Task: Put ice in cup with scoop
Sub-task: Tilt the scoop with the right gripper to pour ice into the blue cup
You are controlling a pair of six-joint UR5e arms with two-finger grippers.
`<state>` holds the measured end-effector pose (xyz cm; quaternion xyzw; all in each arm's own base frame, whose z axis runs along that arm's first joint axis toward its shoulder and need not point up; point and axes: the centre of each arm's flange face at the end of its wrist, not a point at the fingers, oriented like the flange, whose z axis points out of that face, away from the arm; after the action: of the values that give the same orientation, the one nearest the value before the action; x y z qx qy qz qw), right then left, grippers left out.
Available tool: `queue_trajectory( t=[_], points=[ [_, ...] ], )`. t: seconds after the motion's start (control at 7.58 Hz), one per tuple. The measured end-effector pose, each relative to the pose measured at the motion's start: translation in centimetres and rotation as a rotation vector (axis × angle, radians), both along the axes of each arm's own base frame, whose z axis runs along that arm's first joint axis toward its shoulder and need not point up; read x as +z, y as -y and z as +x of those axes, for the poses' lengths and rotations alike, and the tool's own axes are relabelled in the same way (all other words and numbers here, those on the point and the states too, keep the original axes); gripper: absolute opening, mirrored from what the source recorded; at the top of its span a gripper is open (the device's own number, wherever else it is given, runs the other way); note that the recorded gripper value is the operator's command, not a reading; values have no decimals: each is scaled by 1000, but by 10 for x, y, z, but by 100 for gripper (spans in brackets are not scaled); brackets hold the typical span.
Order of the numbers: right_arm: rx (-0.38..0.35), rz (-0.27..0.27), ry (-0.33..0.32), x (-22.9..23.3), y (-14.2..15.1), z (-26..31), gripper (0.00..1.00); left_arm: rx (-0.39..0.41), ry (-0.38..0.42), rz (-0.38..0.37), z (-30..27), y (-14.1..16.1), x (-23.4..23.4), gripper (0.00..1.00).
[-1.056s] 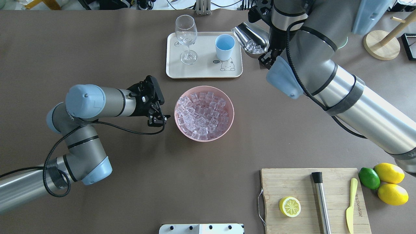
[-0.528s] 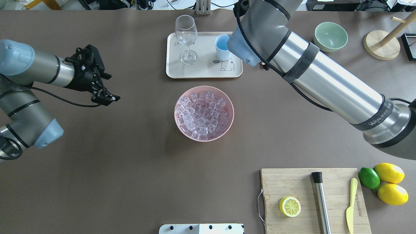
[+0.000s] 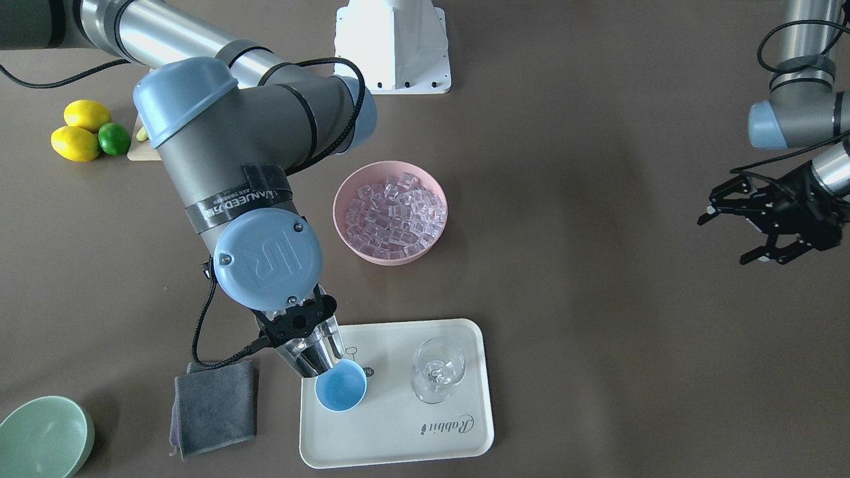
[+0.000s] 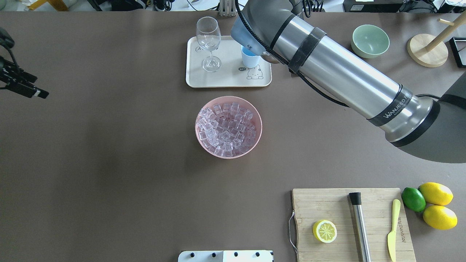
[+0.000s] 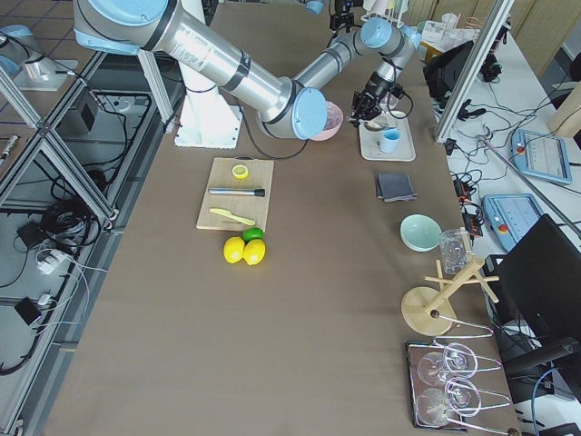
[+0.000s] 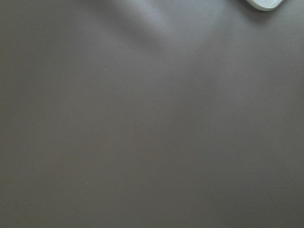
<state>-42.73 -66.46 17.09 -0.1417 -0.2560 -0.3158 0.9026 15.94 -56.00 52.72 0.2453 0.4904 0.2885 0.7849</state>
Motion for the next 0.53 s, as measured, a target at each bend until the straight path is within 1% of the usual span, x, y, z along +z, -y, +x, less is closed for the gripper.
queue_trajectory(
  t=[0.13, 0.26, 0.4, 0.53],
  points=[
    [-13, -13, -11, 3, 4, -3, 0, -54, 22, -125, -43, 9, 28, 99],
    [-21, -28, -21, 7, 8, -6, 0, -120, 53, -203, -77, 14, 50, 99],
    [-26, -42, -32, 9, 12, -8, 0, -163, 84, -246, -95, 16, 68, 99],
    [-41, -56, -42, 10, 16, -11, 0, -182, 103, -275, -102, 19, 82, 99]
  ],
)
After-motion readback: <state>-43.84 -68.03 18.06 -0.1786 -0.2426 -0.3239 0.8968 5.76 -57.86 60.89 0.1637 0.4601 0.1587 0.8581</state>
